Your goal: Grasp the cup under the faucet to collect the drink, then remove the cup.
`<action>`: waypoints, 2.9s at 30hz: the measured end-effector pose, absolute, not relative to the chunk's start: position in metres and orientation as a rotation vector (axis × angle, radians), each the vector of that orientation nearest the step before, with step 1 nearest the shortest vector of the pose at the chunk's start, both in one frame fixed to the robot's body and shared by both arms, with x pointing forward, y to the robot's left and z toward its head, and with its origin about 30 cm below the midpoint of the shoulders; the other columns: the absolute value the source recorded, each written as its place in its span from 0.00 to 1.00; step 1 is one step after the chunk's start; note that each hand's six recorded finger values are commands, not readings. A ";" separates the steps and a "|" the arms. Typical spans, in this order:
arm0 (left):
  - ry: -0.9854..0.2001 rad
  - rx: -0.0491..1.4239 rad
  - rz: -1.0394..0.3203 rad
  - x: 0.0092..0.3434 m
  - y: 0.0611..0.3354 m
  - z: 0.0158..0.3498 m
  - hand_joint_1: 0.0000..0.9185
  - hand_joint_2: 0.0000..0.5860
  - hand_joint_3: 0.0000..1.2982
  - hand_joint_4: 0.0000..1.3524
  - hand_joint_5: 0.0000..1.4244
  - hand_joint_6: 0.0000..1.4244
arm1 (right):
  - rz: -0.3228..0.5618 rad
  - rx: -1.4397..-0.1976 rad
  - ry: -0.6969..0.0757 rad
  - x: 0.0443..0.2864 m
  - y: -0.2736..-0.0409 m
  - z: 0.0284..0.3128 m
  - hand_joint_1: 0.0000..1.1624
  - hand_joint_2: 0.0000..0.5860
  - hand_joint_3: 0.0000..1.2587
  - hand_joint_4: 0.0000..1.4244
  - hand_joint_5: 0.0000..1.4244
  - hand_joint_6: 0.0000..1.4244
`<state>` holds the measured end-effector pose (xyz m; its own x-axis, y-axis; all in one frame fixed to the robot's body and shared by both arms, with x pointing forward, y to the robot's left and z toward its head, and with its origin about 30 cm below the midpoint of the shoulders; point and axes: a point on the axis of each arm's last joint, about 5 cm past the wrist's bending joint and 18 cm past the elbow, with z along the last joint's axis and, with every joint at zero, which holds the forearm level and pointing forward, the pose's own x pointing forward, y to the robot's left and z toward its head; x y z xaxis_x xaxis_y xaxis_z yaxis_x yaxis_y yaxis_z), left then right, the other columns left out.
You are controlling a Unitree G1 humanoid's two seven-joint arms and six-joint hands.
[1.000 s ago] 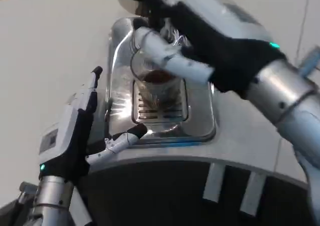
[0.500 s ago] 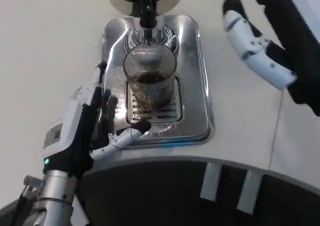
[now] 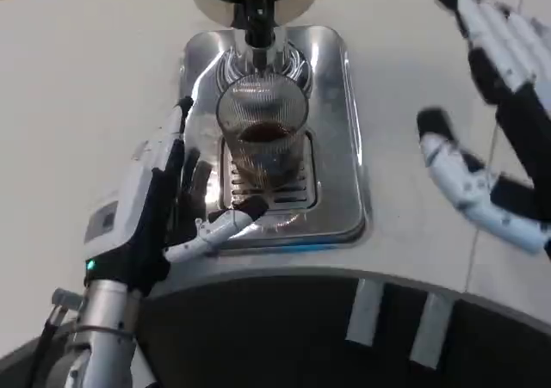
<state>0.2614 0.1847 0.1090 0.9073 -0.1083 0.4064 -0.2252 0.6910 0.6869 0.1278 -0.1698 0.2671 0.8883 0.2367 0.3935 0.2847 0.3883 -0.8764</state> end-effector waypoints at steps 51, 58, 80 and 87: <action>-0.465 0.634 0.161 0.295 0.147 0.108 0.40 0.06 0.00 0.00 0.16 0.14 | 0.181 -1.387 -0.171 0.089 -0.197 0.196 0.27 0.76 0.00 0.00 0.00 0.00; -0.485 0.642 0.150 0.296 0.143 0.108 0.41 0.07 0.01 0.00 0.19 0.16 | 0.168 -1.377 -0.156 0.086 -0.197 0.198 0.27 0.76 0.00 0.00 0.00 0.00; -0.565 0.688 0.090 0.297 0.140 0.113 0.38 0.07 0.07 0.07 0.28 0.28 | 0.178 -1.335 -0.160 0.099 -0.189 0.196 0.24 0.77 0.00 0.00 0.00 0.00; -0.573 0.677 0.072 0.301 0.132 0.118 0.39 0.07 0.08 0.08 0.30 0.32 | 0.181 -1.326 -0.146 0.099 -0.189 0.195 0.24 0.76 0.00 0.00 0.00 0.00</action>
